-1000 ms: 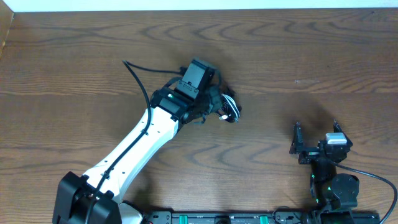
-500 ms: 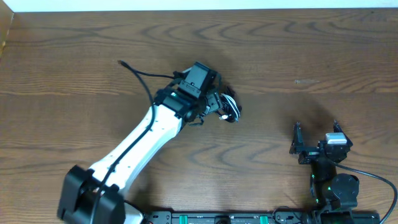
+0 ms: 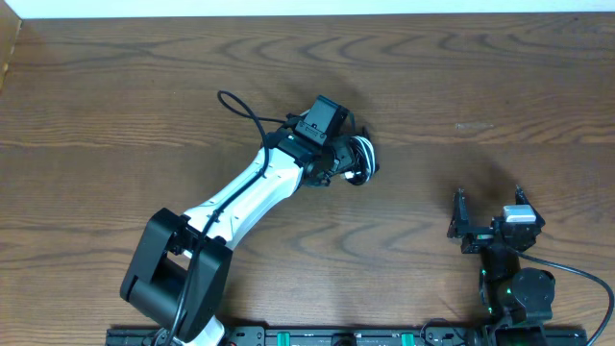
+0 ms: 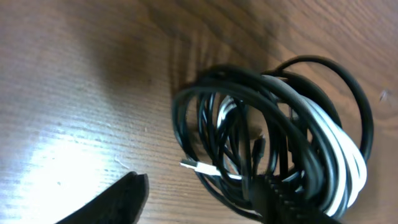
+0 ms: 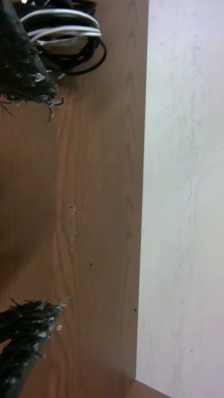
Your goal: Untangle cables
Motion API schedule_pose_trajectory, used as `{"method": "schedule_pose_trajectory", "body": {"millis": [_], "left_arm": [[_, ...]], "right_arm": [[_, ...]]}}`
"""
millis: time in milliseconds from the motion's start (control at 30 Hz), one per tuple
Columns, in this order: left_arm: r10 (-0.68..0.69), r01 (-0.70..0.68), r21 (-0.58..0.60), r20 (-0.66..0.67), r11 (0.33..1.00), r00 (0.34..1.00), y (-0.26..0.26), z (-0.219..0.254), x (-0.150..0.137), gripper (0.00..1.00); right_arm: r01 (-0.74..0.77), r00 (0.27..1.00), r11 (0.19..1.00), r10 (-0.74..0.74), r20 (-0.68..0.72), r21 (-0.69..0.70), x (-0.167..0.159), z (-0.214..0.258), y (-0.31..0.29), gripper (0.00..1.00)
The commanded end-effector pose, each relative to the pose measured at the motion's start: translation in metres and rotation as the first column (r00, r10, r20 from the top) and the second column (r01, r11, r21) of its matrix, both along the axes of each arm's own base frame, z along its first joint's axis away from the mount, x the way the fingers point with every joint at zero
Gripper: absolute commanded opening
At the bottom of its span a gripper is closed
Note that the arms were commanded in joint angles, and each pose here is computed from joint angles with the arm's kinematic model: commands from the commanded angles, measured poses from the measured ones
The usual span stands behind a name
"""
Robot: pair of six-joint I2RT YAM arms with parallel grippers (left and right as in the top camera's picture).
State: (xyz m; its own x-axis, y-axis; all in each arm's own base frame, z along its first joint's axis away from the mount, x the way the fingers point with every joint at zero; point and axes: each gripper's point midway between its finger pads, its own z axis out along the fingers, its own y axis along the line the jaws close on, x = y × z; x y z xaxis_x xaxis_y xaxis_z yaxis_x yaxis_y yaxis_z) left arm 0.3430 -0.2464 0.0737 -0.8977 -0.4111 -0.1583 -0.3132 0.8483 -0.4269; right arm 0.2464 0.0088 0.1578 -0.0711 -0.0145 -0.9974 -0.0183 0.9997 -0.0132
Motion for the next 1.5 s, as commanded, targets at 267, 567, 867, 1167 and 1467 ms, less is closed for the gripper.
{"method": "schedule_pose_trajectory", "body": {"millis": [267,567,867,1167,1467], "left_arm": [[-0.168,0.174,-0.236,0.045,0.956,0.985,-0.046,0.029,-0.002,0.31],[-0.156,0.17,-0.209,0.085,0.963,0.984,-0.042,0.036,0.003,0.31],[-0.106,0.109,-0.085,0.035,0.99,0.994,-0.018,0.013,-0.001,0.54],[-0.101,0.103,-0.07,0.026,0.992,0.994,-0.017,0.006,0.0,0.54],[-0.077,0.077,-0.014,0.021,0.997,0.997,-0.006,0.001,0.0,0.08]], "right_arm": [[0.008,1.0,1.0,-0.008,0.0,-0.008,0.0,0.0,-0.002,0.99],[0.008,1.0,1.0,-0.008,0.0,-0.008,0.0,0.0,-0.002,0.99],[0.008,1.0,1.0,-0.008,0.0,-0.008,0.0,0.0,-0.002,0.99],[0.008,1.0,1.0,-0.008,0.0,-0.008,0.0,0.0,-0.002,0.99],[0.008,1.0,1.0,-0.008,0.0,-0.008,0.0,0.0,-0.002,0.99]]}}
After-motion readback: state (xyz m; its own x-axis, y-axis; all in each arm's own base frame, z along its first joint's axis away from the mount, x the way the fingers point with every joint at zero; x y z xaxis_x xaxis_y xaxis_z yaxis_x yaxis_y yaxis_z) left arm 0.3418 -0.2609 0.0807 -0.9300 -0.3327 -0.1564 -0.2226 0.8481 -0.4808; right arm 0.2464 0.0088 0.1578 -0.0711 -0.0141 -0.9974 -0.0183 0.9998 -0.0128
